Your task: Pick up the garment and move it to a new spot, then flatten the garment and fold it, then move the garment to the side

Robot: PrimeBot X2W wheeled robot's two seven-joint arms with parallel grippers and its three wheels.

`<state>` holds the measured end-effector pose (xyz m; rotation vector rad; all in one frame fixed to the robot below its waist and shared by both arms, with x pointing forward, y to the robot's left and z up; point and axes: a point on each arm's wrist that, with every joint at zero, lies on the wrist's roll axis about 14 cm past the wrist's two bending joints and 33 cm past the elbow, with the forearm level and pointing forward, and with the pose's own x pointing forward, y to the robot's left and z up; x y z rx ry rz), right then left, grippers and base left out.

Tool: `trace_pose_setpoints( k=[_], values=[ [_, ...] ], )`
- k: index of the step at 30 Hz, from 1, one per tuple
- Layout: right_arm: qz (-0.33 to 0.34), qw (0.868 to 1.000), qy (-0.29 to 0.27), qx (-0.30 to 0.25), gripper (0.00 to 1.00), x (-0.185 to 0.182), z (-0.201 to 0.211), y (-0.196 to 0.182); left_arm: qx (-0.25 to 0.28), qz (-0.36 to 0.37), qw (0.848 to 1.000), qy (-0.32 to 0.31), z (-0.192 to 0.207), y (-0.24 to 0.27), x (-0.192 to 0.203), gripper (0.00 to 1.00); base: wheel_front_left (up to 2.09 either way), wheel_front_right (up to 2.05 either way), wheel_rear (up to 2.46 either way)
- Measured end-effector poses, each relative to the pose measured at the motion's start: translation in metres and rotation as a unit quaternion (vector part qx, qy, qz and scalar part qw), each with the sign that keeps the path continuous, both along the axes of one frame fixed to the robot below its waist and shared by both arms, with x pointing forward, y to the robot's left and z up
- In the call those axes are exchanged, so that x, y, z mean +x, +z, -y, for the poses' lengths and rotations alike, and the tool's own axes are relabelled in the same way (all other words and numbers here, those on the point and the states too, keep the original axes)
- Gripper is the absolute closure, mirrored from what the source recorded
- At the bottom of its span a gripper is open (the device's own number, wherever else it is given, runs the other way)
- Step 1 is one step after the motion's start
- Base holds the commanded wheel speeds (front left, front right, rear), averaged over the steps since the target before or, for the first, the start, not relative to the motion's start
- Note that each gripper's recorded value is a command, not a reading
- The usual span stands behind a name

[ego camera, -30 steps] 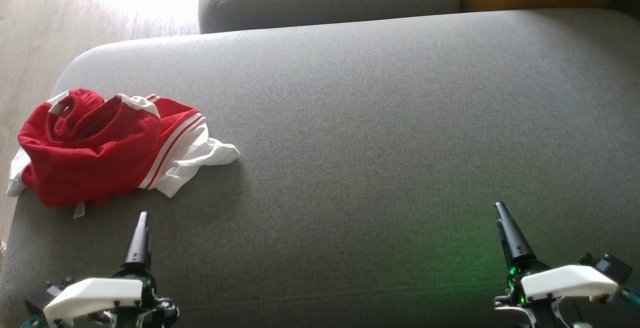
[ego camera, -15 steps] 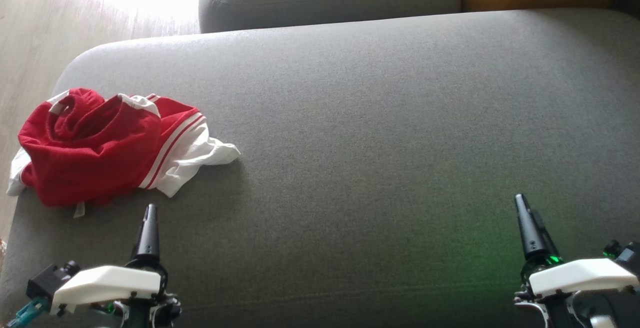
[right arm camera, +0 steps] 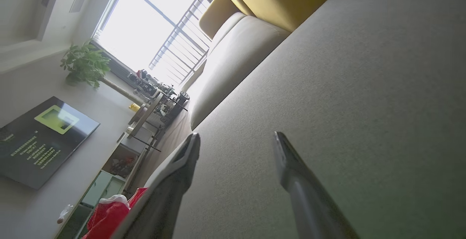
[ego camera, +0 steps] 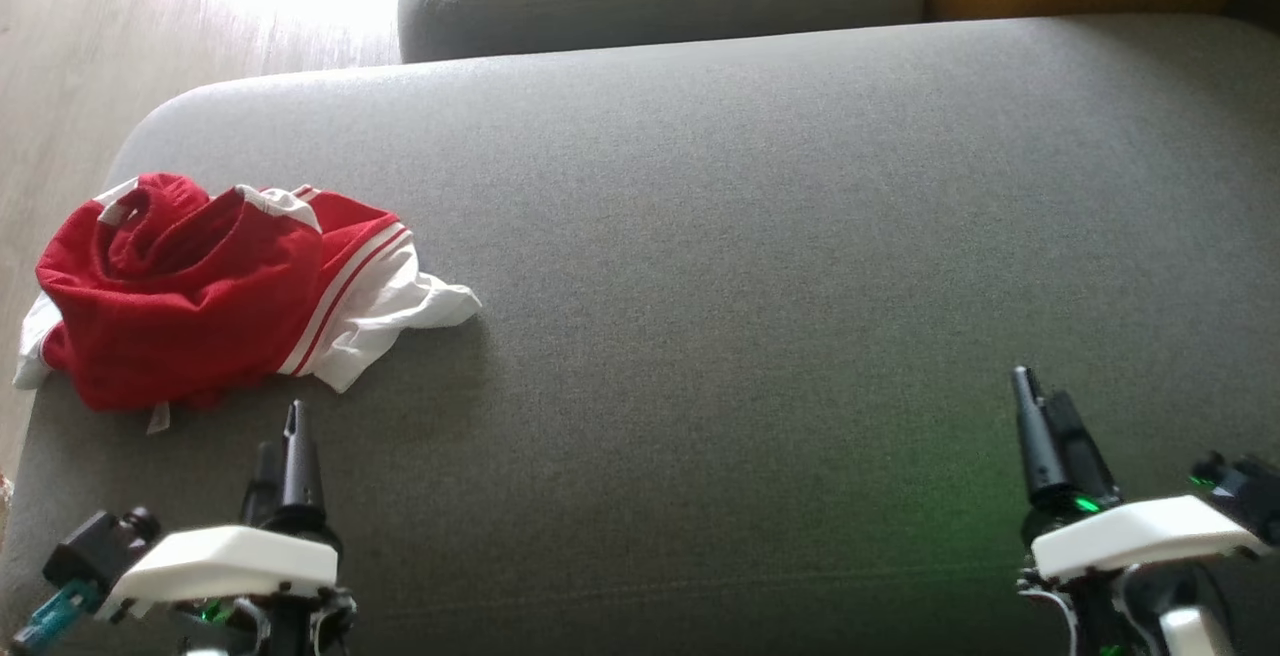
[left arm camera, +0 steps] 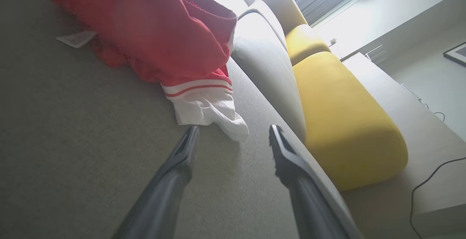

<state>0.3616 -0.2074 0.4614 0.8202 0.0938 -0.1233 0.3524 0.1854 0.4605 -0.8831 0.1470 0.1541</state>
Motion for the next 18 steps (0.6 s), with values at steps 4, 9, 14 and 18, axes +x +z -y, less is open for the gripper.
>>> trace_pose_setpoints(
  k=[4,9,14,18],
  values=[
    [0.010,1.000,0.017,-0.019,0.00,0.002,-0.010,0.006,0.024,-0.005,1.000,-0.001,0.000,-0.002,-0.002,0.00,0.00,0.00,0.00],
    [0.024,0.998,0.040,-0.044,0.00,0.005,-0.024,0.014,0.055,0.006,0.998,-0.006,0.003,0.006,0.000,0.00,0.00,0.00,0.00],
    [0.039,0.995,0.062,-0.068,0.00,0.007,-0.037,0.021,0.092,0.015,0.996,-0.008,0.003,0.011,0.002,0.00,0.00,0.00,0.00],
    [0.044,0.992,0.066,-0.097,0.00,0.008,-0.038,0.024,0.123,0.013,0.992,-0.001,0.000,0.012,0.002,0.00,0.00,0.00,0.00]
  ],
)
